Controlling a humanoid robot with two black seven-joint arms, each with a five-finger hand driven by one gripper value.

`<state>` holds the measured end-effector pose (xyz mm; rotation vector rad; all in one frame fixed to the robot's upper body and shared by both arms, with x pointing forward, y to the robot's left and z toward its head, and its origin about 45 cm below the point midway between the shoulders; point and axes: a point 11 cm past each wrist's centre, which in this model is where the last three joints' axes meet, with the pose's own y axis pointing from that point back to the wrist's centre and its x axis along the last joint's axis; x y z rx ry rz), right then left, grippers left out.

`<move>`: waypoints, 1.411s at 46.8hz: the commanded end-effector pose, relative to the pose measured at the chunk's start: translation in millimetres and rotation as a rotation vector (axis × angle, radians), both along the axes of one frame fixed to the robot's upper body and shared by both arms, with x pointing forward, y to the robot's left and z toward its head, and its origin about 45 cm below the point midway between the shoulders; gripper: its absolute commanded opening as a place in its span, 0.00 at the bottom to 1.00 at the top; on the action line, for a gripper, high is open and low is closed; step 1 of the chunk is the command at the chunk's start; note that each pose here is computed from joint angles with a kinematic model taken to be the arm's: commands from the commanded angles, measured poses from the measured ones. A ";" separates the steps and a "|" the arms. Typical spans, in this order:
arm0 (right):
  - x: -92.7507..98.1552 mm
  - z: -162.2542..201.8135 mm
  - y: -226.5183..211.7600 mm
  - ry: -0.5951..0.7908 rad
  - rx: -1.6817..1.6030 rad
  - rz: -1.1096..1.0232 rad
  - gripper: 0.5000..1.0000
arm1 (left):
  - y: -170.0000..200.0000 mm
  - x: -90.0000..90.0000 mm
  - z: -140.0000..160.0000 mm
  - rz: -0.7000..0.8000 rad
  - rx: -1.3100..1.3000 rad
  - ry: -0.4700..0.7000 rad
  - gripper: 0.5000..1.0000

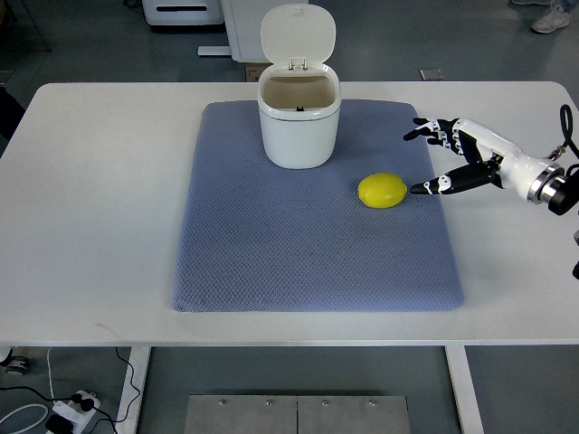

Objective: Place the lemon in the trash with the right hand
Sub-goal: 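Reach the open right hand toward the yellow lemon, then close the right hand's fingers around the yellow lemon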

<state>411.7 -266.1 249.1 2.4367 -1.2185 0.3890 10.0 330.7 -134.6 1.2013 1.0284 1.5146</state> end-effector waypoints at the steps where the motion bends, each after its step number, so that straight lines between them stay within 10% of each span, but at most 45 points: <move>1: 0.8 -6.7 2.8 -0.002 -0.027 0.006 1.00 | 0.0 0.0 0.0 0.000 0.000 0.000 1.00; 66: 15.0 -50.6 32.8 -0.035 -0.167 0.034 0.87 | 0.0 0.0 0.0 0.000 0.000 0.000 1.00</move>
